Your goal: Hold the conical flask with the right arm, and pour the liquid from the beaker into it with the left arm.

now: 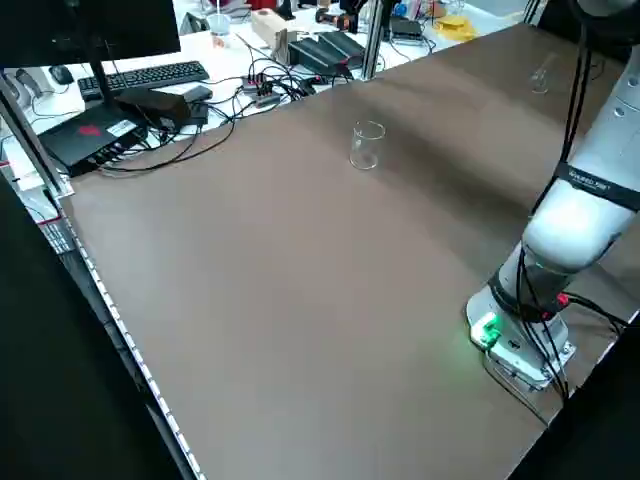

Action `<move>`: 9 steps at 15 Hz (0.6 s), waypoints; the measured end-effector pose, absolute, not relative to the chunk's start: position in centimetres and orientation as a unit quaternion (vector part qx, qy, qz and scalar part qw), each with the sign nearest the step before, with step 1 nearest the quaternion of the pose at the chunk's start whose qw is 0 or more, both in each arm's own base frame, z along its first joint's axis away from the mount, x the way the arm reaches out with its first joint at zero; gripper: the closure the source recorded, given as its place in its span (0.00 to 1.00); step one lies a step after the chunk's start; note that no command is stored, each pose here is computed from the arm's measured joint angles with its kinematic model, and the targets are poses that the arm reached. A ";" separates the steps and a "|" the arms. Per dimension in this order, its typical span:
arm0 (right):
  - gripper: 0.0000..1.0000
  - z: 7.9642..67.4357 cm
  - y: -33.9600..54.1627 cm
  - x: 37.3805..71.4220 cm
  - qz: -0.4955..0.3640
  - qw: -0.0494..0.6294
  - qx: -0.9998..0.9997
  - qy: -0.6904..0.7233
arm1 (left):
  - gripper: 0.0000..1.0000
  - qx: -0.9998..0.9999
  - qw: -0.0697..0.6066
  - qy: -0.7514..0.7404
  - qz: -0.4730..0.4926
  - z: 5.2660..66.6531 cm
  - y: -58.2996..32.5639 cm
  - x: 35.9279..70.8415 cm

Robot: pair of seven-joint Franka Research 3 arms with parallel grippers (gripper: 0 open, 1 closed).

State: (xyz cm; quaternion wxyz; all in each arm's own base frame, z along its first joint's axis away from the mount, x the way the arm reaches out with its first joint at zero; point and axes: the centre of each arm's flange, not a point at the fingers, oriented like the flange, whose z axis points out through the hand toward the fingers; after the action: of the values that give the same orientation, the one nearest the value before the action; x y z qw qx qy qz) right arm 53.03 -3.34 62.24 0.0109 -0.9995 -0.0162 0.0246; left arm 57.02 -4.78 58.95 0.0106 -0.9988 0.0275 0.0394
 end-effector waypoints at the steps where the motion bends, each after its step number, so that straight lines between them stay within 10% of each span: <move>1: 0.00 62.2 -3.3 53.0 0.025 0.011 -1.000 -0.016 | 0.00 -0.999 0.011 0.028 0.039 59.0 -4.8 57.0; 9: 0.00 62.2 -3.1 53.0 0.024 0.011 -0.999 -0.019 | 0.00 -0.999 0.011 0.023 0.038 58.9 -3.9 57.2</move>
State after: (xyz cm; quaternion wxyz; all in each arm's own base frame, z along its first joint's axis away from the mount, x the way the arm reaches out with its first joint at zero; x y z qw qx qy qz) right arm 53.04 -3.13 62.24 0.0112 -0.9995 -0.0194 0.0243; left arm 57.15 -3.89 58.92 0.0109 -0.9989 0.0228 0.0384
